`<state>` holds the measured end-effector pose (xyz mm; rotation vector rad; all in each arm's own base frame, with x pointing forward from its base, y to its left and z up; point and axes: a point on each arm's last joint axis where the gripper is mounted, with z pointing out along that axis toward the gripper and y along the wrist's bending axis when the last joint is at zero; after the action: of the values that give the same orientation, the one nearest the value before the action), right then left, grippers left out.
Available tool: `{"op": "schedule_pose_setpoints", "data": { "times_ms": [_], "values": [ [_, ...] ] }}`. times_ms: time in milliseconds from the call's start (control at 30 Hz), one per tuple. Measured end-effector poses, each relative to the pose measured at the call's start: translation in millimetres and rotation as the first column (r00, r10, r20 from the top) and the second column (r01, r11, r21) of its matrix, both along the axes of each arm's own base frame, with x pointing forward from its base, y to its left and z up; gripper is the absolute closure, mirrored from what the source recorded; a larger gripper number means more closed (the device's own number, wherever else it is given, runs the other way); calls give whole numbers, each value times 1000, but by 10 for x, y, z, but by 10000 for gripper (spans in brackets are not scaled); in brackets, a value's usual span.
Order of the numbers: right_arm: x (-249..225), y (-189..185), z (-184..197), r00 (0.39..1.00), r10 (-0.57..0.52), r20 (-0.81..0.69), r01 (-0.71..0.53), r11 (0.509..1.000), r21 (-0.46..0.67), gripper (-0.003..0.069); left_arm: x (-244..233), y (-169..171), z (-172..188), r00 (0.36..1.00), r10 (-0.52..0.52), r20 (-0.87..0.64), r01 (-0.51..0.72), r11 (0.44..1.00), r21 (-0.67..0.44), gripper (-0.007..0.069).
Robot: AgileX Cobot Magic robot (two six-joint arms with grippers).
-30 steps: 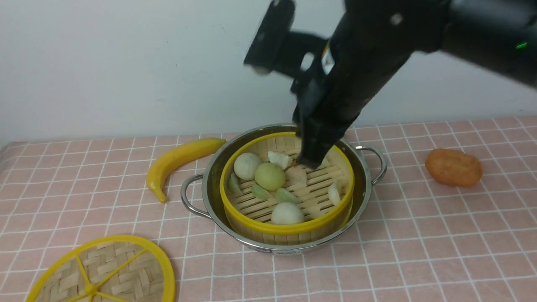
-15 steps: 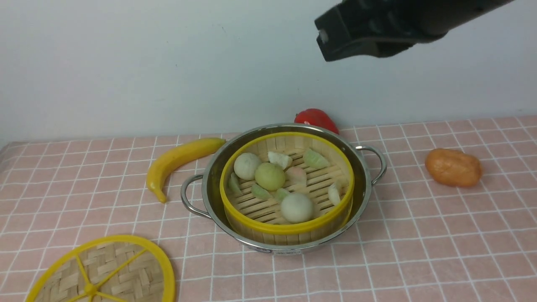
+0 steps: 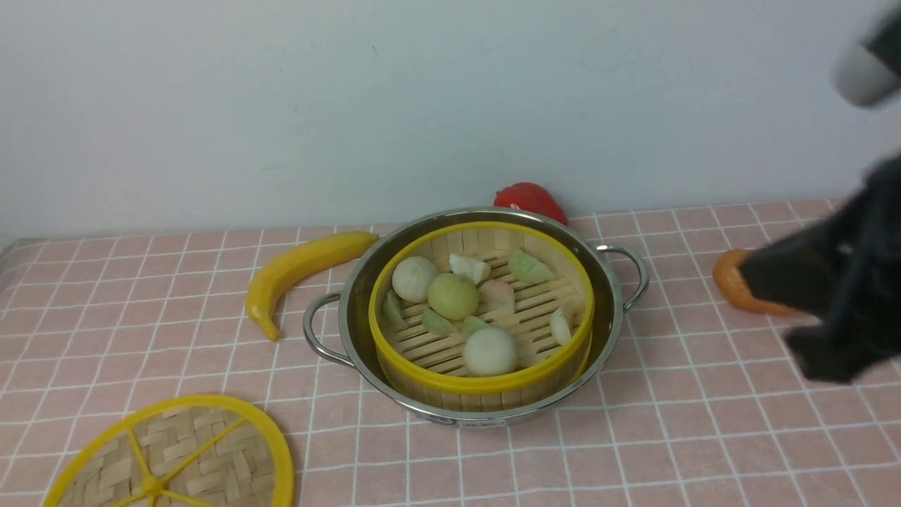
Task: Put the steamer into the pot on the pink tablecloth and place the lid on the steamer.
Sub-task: 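Grasp the bamboo steamer lid lying on the table by its centre knob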
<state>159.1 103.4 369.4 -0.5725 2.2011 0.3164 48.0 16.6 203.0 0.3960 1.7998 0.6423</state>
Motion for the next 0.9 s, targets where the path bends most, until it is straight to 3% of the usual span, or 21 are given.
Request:
{"op": "schedule_pose_setpoints", "data": {
  "times_ms": [33, 67, 167, 200, 267, 333, 500, 900],
  "values": [
    [-113, -211, -192, 996, -76, 55, 73, 996, 54, 640, 0, 0, 0, 1000, 0, 0, 0, 1000, 0, 382],
    [-133, -239, -229, 995, -84, 50, 82, 995, 51, 638, 0, 0, 0, 1000, 0, 0, 0, 1000, 0, 382],
    [-382, -620, -649, 945, -279, 170, 247, 951, 186, 629, 0, 0, 0, 1000, 0, 0, 0, 1000, 0, 382],
    [-489, -743, -764, 905, -354, 236, 298, 923, 244, 625, 0, 0, 0, 1000, 0, 0, 0, 1000, 0, 382],
    [-578, -831, -953, 871, -407, 274, 339, 903, 264, 622, 0, 0, 0, 1000, 0, 0, 0, 1000, 0, 382],
    [-715, -947, -1191, 801, -489, 347, 397, 866, 304, 617, 0, 0, 0, 1000, 0, 0, 0, 1000, 0, 382],
    [-893, -1021, -1603, 741, -552, 383, 447, 831, 332, 604, 0, 0, 0, 1000, 0, 0, 0, 1000, 0, 382],
    [-977, -1029, -1805, 748, -560, 356, 464, 825, 323, 579, 0, 0, 0, 1000, 0, 0, 0, 1000, 0, 382]
  ]
}}
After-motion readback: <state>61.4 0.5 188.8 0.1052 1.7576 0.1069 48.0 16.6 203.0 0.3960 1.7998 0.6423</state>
